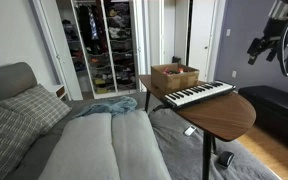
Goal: Press one black key on the left side of the keyboard
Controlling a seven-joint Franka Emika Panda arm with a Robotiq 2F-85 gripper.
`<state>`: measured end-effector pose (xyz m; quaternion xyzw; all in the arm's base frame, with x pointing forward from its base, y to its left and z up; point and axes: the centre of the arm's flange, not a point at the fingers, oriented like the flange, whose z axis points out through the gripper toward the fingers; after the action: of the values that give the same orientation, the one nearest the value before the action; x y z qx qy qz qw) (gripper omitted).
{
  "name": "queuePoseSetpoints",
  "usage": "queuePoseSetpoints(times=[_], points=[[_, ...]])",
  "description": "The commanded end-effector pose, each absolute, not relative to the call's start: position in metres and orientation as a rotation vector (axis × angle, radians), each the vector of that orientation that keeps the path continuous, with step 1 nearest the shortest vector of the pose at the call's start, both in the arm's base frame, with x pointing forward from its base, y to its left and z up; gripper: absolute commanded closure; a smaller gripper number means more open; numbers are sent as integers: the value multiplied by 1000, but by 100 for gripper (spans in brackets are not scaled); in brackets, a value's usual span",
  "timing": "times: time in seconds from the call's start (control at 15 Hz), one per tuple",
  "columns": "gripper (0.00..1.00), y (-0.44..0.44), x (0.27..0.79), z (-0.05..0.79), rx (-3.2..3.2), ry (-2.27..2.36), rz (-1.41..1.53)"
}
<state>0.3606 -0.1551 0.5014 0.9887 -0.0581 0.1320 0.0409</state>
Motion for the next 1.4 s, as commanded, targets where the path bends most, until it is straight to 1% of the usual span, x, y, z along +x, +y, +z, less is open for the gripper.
queuePoseSetpoints(times=[0.0, 0.13, 0.27, 0.67, 1.0, 1.2, 1.27, 1.33], points=[[0, -155, 361, 501, 3028, -178, 404], [0, -155, 361, 501, 3028, -178, 404], [0, -128, 371, 498, 3042, -69, 376], [0, 14, 407, 472, 3071, 421, 151], [0, 117, 419, 440, 3013, 745, 23], [0, 152, 425, 428, 2923, 879, -16], [0, 137, 407, 428, 2966, 805, 18], [0, 145, 410, 425, 2954, 830, 5]])
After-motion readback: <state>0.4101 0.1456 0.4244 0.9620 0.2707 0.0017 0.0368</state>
